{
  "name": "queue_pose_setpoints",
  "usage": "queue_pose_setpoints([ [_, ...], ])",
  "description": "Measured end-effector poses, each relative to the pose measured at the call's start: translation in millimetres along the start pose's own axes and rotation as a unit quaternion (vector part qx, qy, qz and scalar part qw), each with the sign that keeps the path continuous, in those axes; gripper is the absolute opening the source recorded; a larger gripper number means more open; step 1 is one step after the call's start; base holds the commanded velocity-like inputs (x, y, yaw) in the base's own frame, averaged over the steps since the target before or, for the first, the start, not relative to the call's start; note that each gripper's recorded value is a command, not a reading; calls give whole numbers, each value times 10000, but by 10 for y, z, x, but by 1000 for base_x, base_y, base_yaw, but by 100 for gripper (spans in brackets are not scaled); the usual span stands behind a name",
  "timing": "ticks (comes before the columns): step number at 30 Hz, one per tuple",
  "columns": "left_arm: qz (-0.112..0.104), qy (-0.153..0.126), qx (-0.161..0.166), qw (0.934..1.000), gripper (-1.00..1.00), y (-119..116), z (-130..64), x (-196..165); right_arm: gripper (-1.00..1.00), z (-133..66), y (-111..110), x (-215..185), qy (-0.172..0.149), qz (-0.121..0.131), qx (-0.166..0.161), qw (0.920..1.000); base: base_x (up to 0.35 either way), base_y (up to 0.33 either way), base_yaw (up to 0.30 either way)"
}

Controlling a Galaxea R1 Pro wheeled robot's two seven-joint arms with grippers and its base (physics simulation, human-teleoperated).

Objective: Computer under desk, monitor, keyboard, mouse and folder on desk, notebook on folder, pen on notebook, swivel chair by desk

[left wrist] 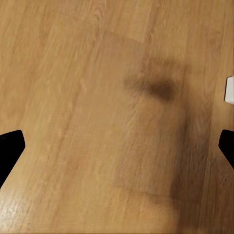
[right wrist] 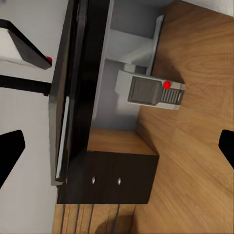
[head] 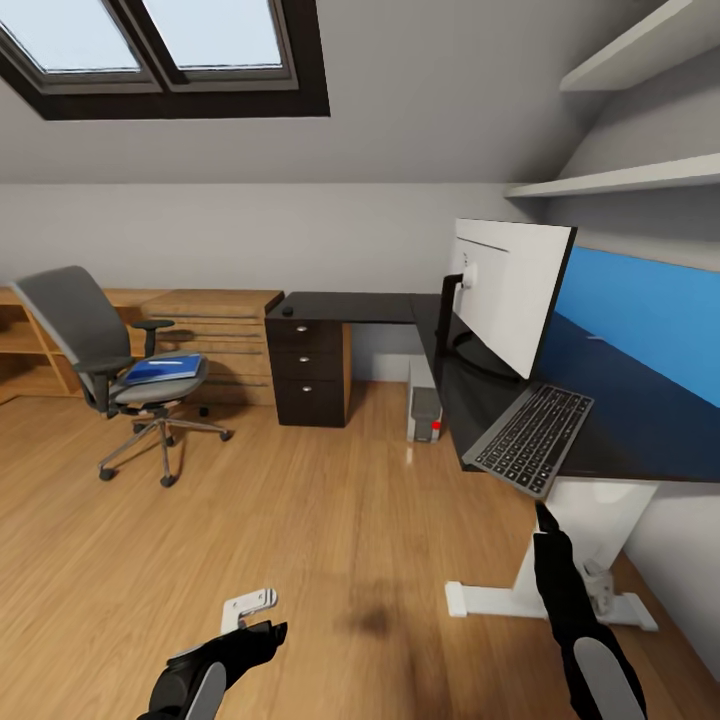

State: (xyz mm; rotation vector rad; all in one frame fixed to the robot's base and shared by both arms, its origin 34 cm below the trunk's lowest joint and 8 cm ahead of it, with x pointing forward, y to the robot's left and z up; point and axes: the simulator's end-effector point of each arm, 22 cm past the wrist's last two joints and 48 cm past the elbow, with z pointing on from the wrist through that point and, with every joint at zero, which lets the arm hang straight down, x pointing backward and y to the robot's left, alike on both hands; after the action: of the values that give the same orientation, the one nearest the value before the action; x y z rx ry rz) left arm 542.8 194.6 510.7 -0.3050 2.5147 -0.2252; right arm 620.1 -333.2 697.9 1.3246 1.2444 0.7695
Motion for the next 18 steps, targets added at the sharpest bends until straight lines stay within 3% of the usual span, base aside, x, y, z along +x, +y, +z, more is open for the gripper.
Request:
queue_pose_setpoints([
  [6,9,12,-10,10000,100,-1,23,35,100,-1,-2,3,4,1,1,10000,149,0,0],
  [18,17,52,-27,10000,100,3,30,65,100,1,20,3,6,-5,-1,10000,15,0,0],
])
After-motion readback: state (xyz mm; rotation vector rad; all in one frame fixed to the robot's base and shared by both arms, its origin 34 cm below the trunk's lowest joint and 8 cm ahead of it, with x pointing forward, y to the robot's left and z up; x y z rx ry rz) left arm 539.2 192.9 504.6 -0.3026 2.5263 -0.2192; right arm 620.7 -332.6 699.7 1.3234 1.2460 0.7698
